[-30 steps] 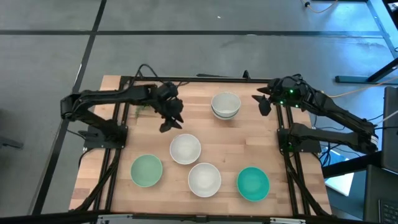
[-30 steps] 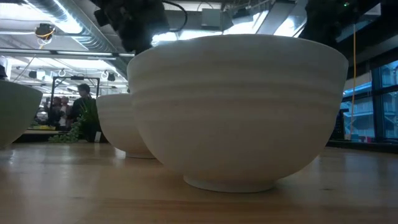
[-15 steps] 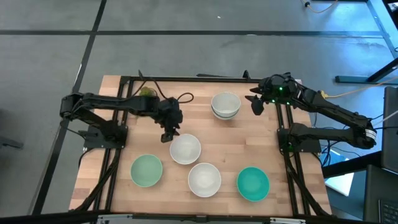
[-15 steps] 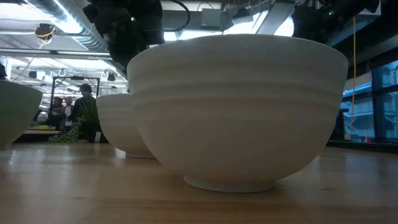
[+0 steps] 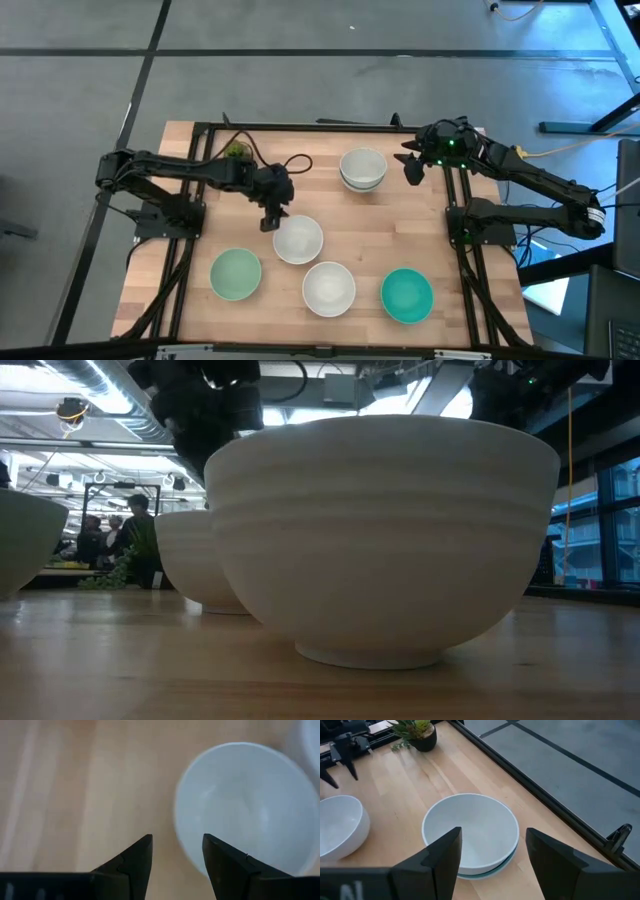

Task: Nest bowls inside each other
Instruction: Stack the top white bowl on top of the white bowl

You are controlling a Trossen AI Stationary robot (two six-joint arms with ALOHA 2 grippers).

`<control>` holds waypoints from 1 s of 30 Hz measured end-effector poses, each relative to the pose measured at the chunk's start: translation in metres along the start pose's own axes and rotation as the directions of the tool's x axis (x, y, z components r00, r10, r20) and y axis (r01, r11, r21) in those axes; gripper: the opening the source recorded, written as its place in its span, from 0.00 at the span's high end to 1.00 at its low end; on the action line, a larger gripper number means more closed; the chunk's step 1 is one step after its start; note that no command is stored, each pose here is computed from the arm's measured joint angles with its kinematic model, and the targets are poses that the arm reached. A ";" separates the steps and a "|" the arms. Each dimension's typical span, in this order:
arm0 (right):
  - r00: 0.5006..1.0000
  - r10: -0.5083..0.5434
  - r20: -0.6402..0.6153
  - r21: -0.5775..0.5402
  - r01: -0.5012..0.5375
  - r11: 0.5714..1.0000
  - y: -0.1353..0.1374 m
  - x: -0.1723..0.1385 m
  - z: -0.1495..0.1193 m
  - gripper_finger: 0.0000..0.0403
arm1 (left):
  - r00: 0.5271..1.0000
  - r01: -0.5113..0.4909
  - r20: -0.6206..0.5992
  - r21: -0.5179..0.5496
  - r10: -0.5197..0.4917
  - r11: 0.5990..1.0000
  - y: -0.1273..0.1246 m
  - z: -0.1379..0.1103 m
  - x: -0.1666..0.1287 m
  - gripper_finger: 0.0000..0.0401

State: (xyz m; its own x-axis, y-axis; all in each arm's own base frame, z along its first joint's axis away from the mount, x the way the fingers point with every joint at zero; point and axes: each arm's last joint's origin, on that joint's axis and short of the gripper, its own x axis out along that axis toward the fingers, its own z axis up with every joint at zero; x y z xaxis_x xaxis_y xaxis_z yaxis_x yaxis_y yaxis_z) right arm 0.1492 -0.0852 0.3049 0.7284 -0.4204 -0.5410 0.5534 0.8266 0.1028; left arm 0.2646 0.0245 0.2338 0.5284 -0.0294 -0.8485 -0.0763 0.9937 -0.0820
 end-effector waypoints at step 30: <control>1.000 0.015 -0.010 -0.001 -0.015 1.000 0.000 0.000 -0.001 0.45 | 0.985 0.014 -0.169 -0.048 -0.022 0.999 -0.011 -0.007 0.049 0.67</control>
State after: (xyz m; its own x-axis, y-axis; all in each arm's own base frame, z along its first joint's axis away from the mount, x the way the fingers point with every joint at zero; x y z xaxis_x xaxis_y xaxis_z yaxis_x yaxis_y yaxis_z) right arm 0.1491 -0.0846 0.3043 0.7330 -0.4039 -0.5474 0.5418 0.8332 0.1106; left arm 0.2855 0.0112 0.1892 0.3793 -0.0690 -0.9227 -0.1098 0.9868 -0.1189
